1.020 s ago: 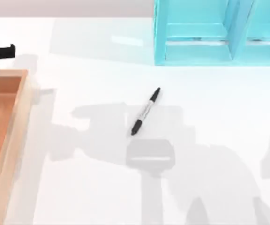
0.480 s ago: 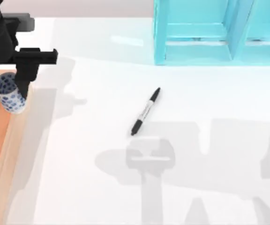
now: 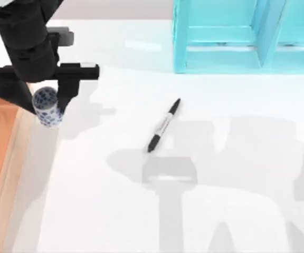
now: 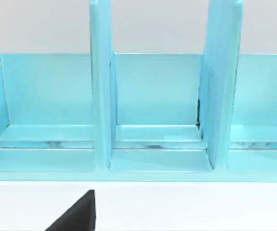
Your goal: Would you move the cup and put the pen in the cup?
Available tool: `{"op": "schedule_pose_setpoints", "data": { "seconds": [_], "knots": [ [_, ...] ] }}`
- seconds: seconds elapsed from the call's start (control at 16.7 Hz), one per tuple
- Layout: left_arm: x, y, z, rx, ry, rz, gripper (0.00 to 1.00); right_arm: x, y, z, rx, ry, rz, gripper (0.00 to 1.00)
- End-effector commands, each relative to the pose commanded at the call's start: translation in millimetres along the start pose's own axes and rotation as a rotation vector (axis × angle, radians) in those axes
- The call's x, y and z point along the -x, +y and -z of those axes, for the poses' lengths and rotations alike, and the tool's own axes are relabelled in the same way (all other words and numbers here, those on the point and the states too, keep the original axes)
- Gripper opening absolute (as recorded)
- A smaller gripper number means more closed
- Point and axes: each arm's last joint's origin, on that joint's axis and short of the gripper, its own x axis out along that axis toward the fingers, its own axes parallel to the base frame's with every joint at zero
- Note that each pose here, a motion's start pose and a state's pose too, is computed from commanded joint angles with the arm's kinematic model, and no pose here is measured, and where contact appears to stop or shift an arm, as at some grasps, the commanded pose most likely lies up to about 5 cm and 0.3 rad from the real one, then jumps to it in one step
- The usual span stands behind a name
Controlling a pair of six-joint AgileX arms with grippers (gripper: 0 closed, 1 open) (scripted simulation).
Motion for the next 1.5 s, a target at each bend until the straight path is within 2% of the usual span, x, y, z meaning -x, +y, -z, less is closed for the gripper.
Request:
{"op": "schedule_pose_setpoints", "data": {
  "seconds": [0.24,0.6,1.5],
  "knots": [
    [-37,-35,-11,-0.006,0.001,-0.002,0.0,0,0,0,0.0,0.0,0.0,1.0],
    [-39,-34,-12,-0.004,0.0,-0.001,0.0,0,0,0,0.0,0.0,0.0,1.0],
    [-83,-35,-12,-0.006,0.001,-0.002,0.0,0,0,0,0.0,0.0,0.0,1.0]
  ]
}}
